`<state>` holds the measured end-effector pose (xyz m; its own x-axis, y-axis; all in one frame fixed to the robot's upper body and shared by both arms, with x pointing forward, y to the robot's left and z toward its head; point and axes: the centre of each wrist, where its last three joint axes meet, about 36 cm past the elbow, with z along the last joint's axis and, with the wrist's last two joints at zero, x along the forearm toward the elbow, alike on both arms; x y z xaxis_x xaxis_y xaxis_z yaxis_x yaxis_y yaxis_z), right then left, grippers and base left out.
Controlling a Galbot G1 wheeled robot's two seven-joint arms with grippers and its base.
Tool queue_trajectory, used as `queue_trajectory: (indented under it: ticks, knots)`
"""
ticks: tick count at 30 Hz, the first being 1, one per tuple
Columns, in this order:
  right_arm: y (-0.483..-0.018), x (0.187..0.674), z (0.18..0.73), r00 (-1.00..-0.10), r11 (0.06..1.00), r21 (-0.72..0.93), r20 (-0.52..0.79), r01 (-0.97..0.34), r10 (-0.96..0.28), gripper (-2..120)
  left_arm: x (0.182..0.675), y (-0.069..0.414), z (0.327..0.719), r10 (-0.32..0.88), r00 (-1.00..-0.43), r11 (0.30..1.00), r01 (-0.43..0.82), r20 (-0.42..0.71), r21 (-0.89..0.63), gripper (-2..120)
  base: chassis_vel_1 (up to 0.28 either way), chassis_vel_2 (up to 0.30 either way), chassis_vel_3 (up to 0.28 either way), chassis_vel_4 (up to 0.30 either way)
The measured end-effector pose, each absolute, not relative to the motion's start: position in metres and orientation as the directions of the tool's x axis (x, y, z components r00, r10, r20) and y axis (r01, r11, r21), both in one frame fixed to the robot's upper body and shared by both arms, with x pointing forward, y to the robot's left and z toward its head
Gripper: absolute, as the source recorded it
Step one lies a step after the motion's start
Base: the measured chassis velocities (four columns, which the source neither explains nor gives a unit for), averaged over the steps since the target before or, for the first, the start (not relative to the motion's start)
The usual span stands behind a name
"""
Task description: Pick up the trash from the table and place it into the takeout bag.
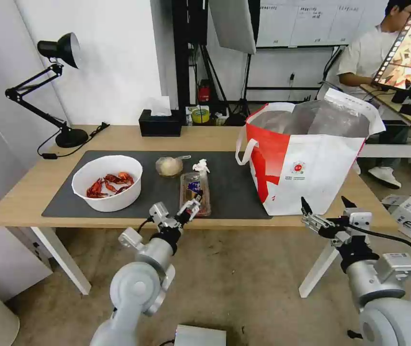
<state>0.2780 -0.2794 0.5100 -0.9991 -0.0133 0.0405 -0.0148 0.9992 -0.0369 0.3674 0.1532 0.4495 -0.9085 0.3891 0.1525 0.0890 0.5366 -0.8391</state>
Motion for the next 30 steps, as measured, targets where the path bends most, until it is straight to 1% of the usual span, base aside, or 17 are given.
queue_trajectory:
  ticks: [4, 7, 8, 9, 11, 17, 18, 20, 22, 30]
  knots:
    - [-0.281, 0.280, 0.511, -0.999, 0.999, -0.036, 0.037, -0.022, -0.021, 100, 0.369, 0.150, 0.448, 0.393, -0.907, 0.532, 0.086, 0.155, -0.843, 97, 0.000, 0.000, 0.000, 0.000]
    - [-0.283, 0.284, 0.514, -0.999, 0.999, -0.027, 0.027, -0.038, -0.037, 100, 0.370, 0.146, 0.446, 0.396, -0.904, 0.530, 0.084, 0.159, -0.844, 91, 0.000, 0.000, 0.000, 0.000]
    - [-0.283, 0.284, 0.514, -0.999, 0.999, -0.027, 0.027, -0.038, -0.037, 100, 0.370, 0.146, 0.446, 0.396, -0.904, 0.530, 0.084, 0.159, -0.844, 91, 0.000, 0.000, 0.000, 0.000]
    - [-0.284, 0.286, 0.516, -0.999, 0.999, -0.020, 0.022, -0.046, -0.046, 99, 0.370, 0.145, 0.444, 0.396, -0.904, 0.536, 0.083, 0.163, -0.840, 83, 0.000, 0.000, 0.000, 0.000]
    - [-0.285, 0.290, 0.517, -0.998, 0.998, -0.006, 0.017, -0.060, -0.060, 98, 0.374, 0.143, 0.442, 0.399, -0.901, 0.545, 0.086, 0.167, -0.834, 74, 0.000, 0.000, 0.000, 0.000]
    - [-0.280, 0.299, 0.518, -0.993, 0.992, 0.055, 0.013, -0.114, -0.114, 97, 0.378, 0.143, 0.440, 0.396, -0.902, 0.561, 0.089, 0.172, -0.823, 72, 0.000, 0.000, 0.000, 0.000]
    - [-0.278, 0.302, 0.518, -0.991, 0.989, 0.076, 0.015, -0.128, -0.129, 97, 0.379, 0.144, 0.438, 0.392, -0.903, 0.568, 0.088, 0.176, -0.818, 69, 0.000, 0.000, 0.000, 0.000]
    - [-0.276, 0.304, 0.517, -0.990, 0.985, 0.097, 0.018, -0.140, -0.142, 97, 0.379, 0.146, 0.437, 0.387, -0.905, 0.576, 0.086, 0.179, -0.813, 67, 0.000, 0.000, 0.000, 0.000]
    - [-0.271, 0.308, 0.517, -0.984, 0.974, 0.150, 0.022, -0.171, -0.176, 97, 0.380, 0.148, 0.434, 0.377, -0.908, 0.591, 0.083, 0.184, -0.803, 61, 0.000, 0.000, 0.000, 0.000]
    - [-0.260, 0.325, 0.519, -0.964, 0.939, 0.259, 0.078, -0.227, -0.254, 96, 0.380, 0.152, 0.429, 0.371, -0.908, 0.604, 0.076, 0.195, -0.793, 59, 0.000, 0.000, 0.000, 0.000]
